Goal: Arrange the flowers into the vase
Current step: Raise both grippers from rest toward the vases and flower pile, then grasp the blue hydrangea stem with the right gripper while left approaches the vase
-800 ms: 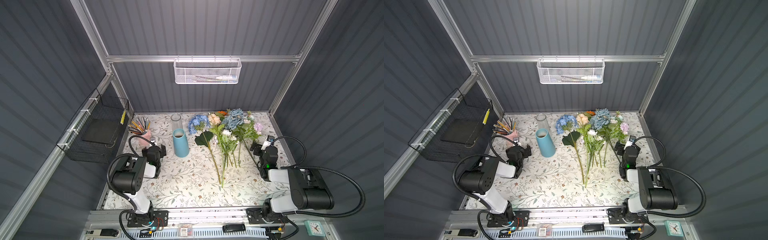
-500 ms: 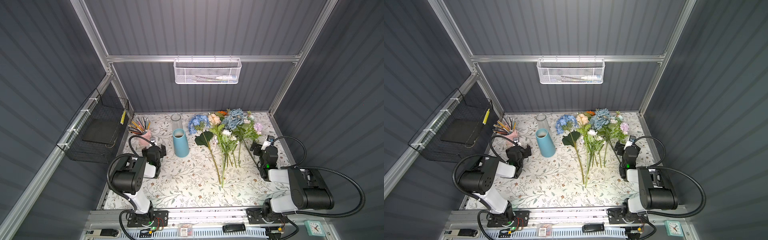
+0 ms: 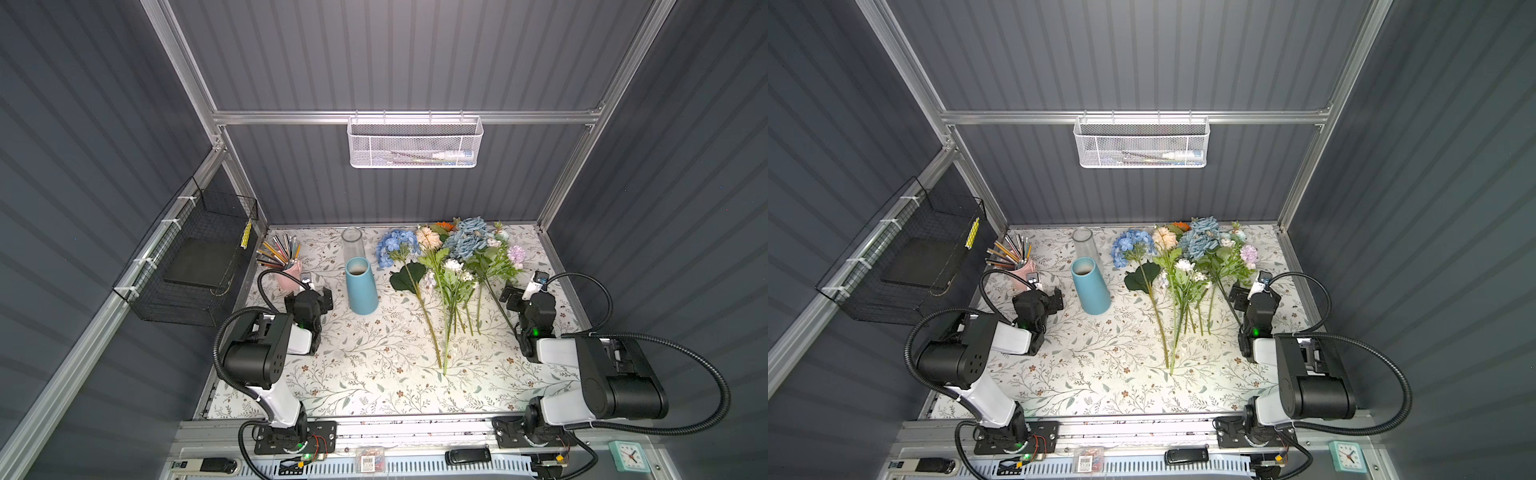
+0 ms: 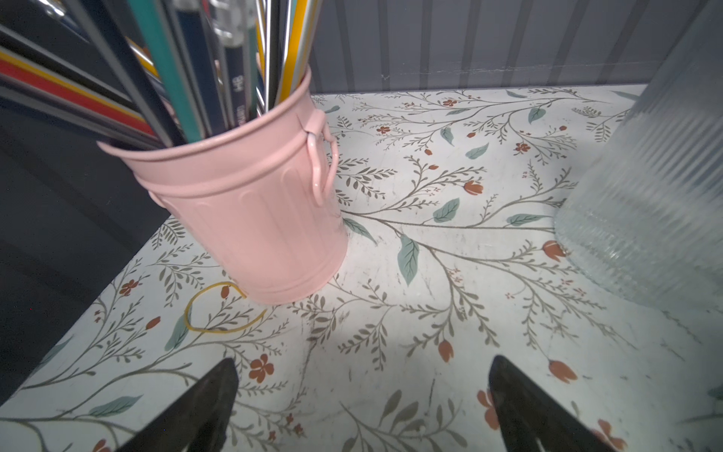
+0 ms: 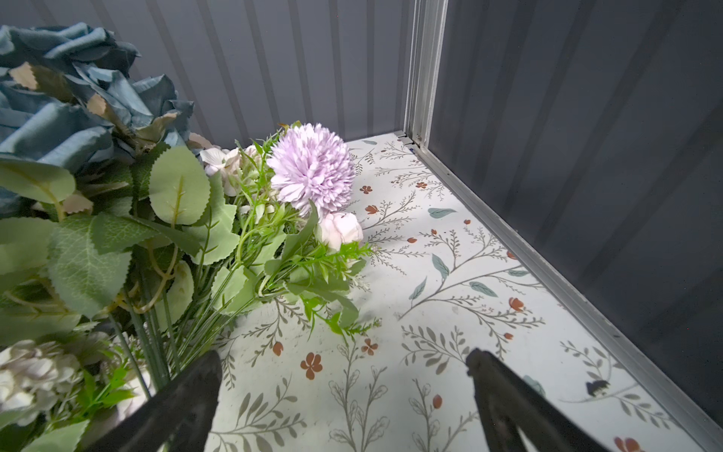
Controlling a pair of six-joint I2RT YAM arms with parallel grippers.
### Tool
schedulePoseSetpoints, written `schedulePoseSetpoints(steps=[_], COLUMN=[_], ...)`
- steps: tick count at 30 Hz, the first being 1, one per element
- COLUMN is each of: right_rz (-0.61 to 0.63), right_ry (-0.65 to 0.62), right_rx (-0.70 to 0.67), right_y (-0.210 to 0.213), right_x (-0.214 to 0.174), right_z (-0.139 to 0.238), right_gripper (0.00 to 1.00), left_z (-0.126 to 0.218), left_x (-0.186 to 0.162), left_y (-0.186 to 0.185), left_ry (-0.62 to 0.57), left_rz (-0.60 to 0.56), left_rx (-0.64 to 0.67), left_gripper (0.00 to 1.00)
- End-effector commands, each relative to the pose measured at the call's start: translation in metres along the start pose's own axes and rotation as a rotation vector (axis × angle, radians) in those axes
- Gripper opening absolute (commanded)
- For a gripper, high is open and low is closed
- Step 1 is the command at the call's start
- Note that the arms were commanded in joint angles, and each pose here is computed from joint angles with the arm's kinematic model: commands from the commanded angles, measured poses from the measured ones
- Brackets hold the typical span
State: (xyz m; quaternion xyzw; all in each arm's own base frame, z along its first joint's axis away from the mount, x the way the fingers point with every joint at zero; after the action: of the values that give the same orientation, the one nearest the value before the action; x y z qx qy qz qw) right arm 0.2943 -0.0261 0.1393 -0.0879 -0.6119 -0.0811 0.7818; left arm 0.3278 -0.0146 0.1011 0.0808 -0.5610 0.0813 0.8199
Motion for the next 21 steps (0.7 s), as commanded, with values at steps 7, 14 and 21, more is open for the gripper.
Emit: schedulePoseSetpoints(steps=[7, 14, 21], right_rz=[0.001, -0.132, -0.259], right_ry=[-0.061, 0.014, 0.322], right_rx=[-0.032, -0.164, 0.138], right_y=[-0.003, -0.013, 0.024], right_x=[0.013, 0.059, 0.093], right_z=[0.016, 0.034, 0.056], right_gripper=[0.99, 0.99, 0.99], left_z=[0.016, 0.032, 0.040], left_x=[0.029, 0.069, 0.077], left_y=[0.012, 0.013, 0.001], left_ry=[-0.047, -0.035, 0.183], left_rz=[0.029, 0.175, 0.329], left_rx=[0.084, 0.102, -0.006], left_gripper=[0.99, 1.00, 1.00])
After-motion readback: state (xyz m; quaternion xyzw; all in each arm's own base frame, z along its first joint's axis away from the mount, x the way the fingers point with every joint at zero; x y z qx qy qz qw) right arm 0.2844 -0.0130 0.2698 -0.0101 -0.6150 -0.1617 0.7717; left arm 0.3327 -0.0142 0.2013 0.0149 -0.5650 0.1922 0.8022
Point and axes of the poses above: each gripper's point midway between its finger pads, its own z axis back along the fingers, its own y axis along the line the jaws close on, x = y × z, the point moved 9 cm from there along z, back along the fingers, and after that the axes turned 5 degrees about z, right-handed, at the moved point
